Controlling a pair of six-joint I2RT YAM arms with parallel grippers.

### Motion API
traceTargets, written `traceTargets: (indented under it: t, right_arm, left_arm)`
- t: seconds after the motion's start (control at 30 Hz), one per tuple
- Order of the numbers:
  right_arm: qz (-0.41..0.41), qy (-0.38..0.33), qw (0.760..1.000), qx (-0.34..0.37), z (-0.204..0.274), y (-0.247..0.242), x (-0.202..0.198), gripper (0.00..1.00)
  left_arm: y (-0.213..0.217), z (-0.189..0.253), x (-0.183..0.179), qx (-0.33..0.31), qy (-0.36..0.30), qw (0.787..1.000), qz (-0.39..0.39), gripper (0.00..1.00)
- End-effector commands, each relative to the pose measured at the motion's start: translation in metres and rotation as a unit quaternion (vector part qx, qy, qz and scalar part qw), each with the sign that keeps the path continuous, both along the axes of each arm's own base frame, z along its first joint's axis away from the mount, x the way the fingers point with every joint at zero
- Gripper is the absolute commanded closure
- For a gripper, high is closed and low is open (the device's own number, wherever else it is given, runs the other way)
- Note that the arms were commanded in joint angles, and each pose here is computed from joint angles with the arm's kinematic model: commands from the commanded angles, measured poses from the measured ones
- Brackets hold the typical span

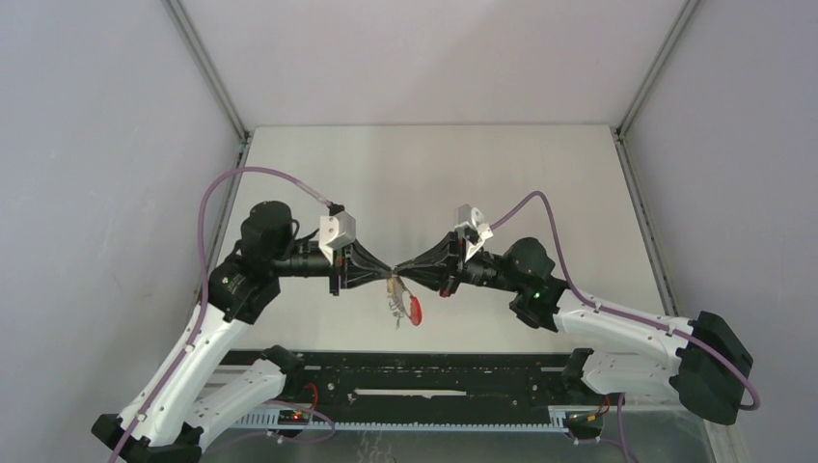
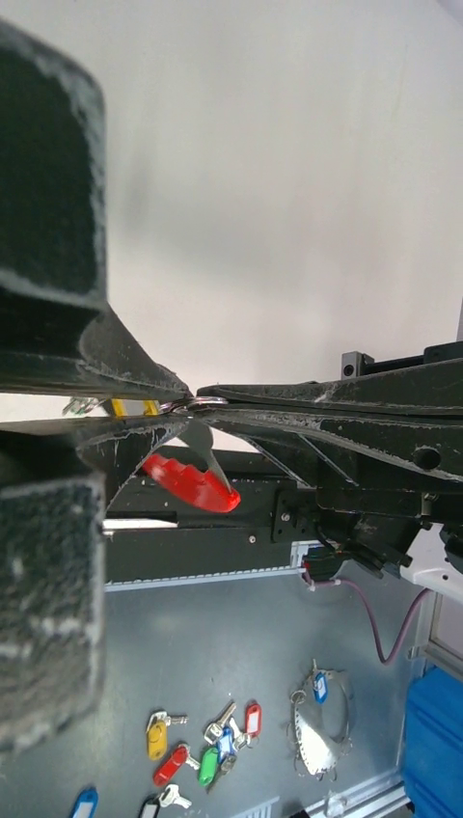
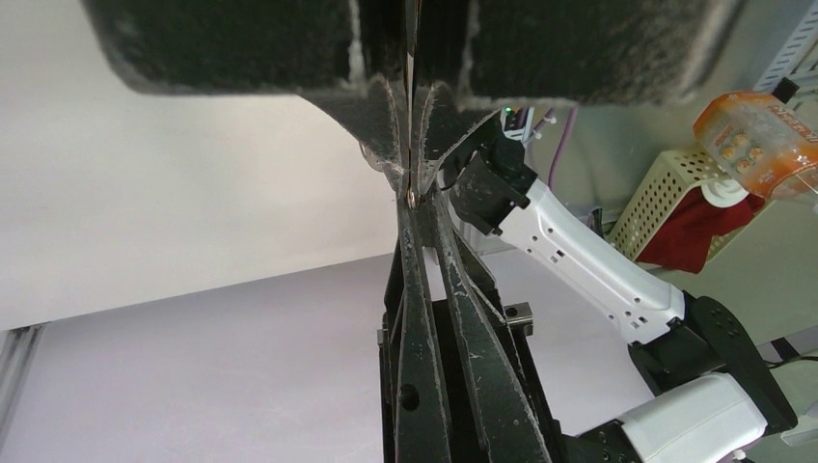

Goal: Put the keys on the keyring

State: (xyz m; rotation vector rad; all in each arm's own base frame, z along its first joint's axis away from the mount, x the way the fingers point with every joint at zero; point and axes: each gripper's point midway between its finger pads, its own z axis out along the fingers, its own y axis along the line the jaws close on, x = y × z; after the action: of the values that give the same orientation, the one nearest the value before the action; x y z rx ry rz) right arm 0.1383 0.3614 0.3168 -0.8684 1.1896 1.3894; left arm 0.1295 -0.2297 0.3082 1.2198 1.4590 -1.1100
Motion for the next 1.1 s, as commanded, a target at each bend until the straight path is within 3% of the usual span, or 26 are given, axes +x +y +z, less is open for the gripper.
traceTargets:
  t: [0.0,0.13,0.27,0.37,0.6,0.77,0.83,0.9,1.07]
  right_arm:
    - [-0.003,-0.038,0.998,0.044,0.033,-0.005,-0.004,1.0]
    - [-0.003,-0.037,0.998,0.041,0.032,-0.005,-0.003,1.0]
    - [-0.001,-0.038,0.998,0.043,0.032,-0.004,-0.004,1.0]
    - [-0.004,-0.035,0.999,0.038,0.031,-0.007,-0.004,0.99]
    - [0.011,-0.033,0.999,0.019,0.034,-0.016,-0.005,0.72]
    - [0.037,-0.029,0.996,-0.07,0.027,-0.019,0.0,0.41]
    - [0.045,-0.035,0.991,-0.118,0.022,-0.019,0.002,0.34]
    - [0.05,-0.029,0.983,-0.175,0.008,-0.021,0.003,0.32]
    - [0.075,-0.064,0.968,-0.229,0.006,-0.021,-0.002,0.4]
  left_arm:
    - [-0.005,0.008,0.002,-0.018,-0.002,1.0,-0.003,0.82]
    - [-0.008,0.013,-0.005,-0.029,0.003,0.999,-0.027,0.8]
    - [-0.007,0.01,-0.003,-0.026,0.003,0.999,-0.022,0.99]
    - [-0.005,0.005,-0.003,-0.012,-0.004,1.0,-0.024,1.0]
    - [0.003,-0.008,-0.001,0.031,-0.038,0.998,-0.025,1.0]
    - [0.007,-0.009,0.0,0.058,-0.08,0.994,-0.04,1.0]
    - [0.006,-0.007,-0.002,0.063,-0.097,0.992,-0.049,1.0]
    - [0.006,-0.006,-0.003,0.071,-0.117,0.989,-0.058,1.0]
    - [0.006,-0.003,-0.001,0.091,-0.165,0.979,-0.074,1.0]
